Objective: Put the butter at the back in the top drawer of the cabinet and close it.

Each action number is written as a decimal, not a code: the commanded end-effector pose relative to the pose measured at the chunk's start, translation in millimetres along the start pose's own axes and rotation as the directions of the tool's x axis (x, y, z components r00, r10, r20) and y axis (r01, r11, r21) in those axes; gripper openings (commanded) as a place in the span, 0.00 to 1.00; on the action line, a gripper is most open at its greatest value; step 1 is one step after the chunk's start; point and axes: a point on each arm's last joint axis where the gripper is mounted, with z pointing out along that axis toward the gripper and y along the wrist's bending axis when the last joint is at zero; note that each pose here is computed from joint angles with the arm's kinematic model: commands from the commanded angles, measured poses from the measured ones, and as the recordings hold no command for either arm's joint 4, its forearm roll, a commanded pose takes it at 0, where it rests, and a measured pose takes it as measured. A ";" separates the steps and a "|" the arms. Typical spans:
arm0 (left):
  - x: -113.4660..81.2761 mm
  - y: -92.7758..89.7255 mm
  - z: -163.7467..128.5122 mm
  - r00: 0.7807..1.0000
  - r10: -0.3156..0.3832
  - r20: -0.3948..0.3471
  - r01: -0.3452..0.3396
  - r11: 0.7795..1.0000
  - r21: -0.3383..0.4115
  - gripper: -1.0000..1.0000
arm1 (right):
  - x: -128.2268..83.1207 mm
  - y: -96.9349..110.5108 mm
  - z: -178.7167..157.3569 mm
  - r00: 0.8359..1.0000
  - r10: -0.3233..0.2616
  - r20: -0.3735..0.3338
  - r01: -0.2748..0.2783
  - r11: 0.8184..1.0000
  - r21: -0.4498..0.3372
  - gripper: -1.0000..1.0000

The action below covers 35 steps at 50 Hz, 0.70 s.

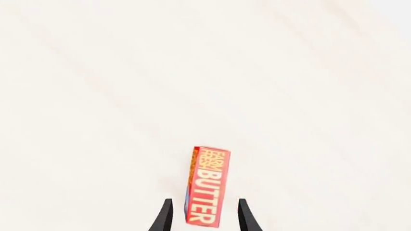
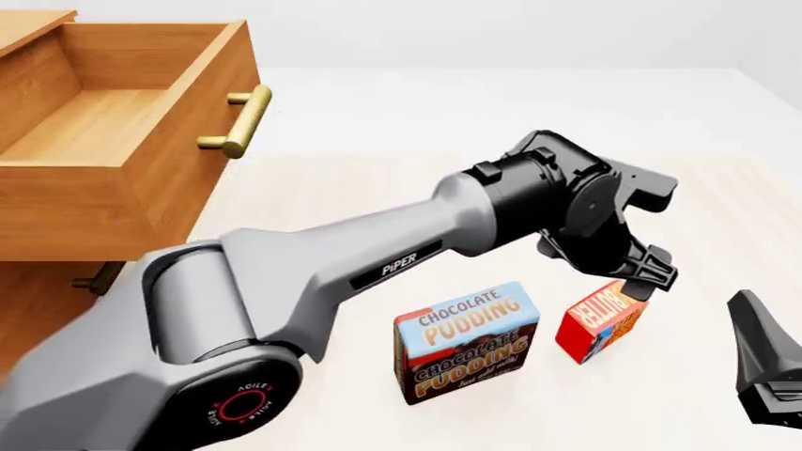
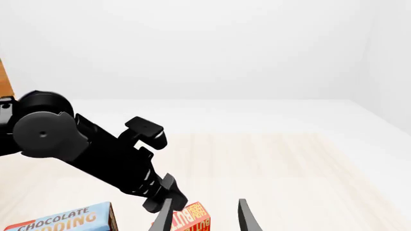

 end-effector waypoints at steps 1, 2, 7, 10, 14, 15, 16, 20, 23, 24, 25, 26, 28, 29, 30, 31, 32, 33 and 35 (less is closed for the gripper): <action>3.5 -3.1 9.0 1.000 0.004 -0.011 -0.004 1.000 0.002 1.00 | 0.0 0.0 0.0 1.000 0.000 0.000 0.000 1.000 0.000 1.00; 4.0 -3.4 9.7 1.000 0.003 -0.012 -0.003 1.000 0.002 1.00 | 0.0 0.0 0.0 1.000 0.000 0.000 0.000 1.000 0.000 1.00; 4.7 -3.2 11.6 1.000 0.002 -0.014 -0.002 1.000 0.001 1.00 | 0.0 0.0 0.0 1.000 0.000 0.000 0.000 1.000 0.000 1.00; 5.6 -2.6 13.7 1.000 0.002 -0.017 -0.002 1.000 0.000 1.00 | 0.0 0.0 0.0 1.000 0.000 0.000 0.000 1.000 0.000 1.00; 6.4 -2.9 15.3 1.000 0.001 -0.018 -0.001 1.000 0.000 1.00 | 0.0 0.0 0.0 1.000 0.000 0.000 0.000 1.000 0.000 1.00; 7.1 -3.3 16.3 1.000 0.001 -0.020 -0.001 1.000 0.001 1.00 | 0.0 0.0 0.0 1.000 0.000 0.000 0.000 1.000 0.000 1.00; 8.1 -3.4 17.8 1.000 -0.001 -0.023 0.001 1.000 0.000 1.00 | 0.0 0.0 0.0 1.000 0.000 0.000 0.000 1.000 0.000 1.00; 8.7 -3.6 19.2 1.000 -0.001 -0.024 0.001 1.000 0.000 1.00 | 0.0 0.0 0.0 1.000 0.000 0.000 0.000 1.000 0.000 1.00; 9.6 -3.5 20.7 1.000 -0.002 -0.025 0.002 1.000 0.000 1.00 | 0.0 0.0 0.0 1.000 0.000 0.000 0.000 1.000 0.000 1.00; 10.0 -3.8 21.1 1.000 -0.003 -0.025 0.003 1.000 0.000 1.00 | 0.0 0.0 0.0 1.000 0.000 0.000 0.000 1.000 0.000 1.00; 10.1 -3.8 21.2 1.000 -0.003 -0.025 0.003 1.000 0.000 1.00 | 0.0 0.0 0.0 1.000 0.000 0.000 0.000 1.000 0.000 1.00; 10.0 -3.6 21.2 1.000 -0.003 -0.025 0.003 1.000 0.000 1.00 | 0.0 0.0 0.0 1.000 0.000 0.000 0.000 1.000 0.000 1.00; 9.2 -1.9 21.0 1.000 -0.004 -0.024 0.004 1.000 -0.001 1.00 | 0.0 0.0 0.0 1.000 0.000 0.000 0.000 1.000 0.000 1.00; 9.1 -1.6 21.0 1.000 -0.004 -0.023 0.004 1.000 -0.002 1.00 | 0.0 0.0 0.0 1.000 0.000 0.000 0.000 1.000 0.000 1.00; 9.1 -1.6 21.0 1.000 -0.004 -0.023 0.004 1.000 -0.002 1.00 | 0.0 0.0 0.0 1.000 0.000 0.000 0.000 1.000 0.000 1.00; 9.0 -0.4 21.2 1.000 -0.005 -0.023 0.005 1.000 -0.003 1.00 | 0.0 0.0 0.0 1.000 0.000 0.000 0.000 1.000 0.000 1.00; 9.3 -0.6 21.5 1.000 -0.006 -0.024 0.006 1.000 -0.003 1.00 | 0.0 0.0 0.0 1.000 0.000 0.000 0.000 1.000 0.000 1.00; 9.5 -0.2 21.9 1.000 -0.006 -0.025 0.006 1.000 -0.004 1.00 | 0.0 0.0 0.0 1.000 0.000 0.000 0.000 1.000 0.000 1.00; 9.7 0.3 22.7 1.000 -0.007 -0.025 0.007 1.000 -0.004 1.00 | 0.0 0.0 0.0 1.000 0.000 0.000 0.000 1.000 0.000 1.00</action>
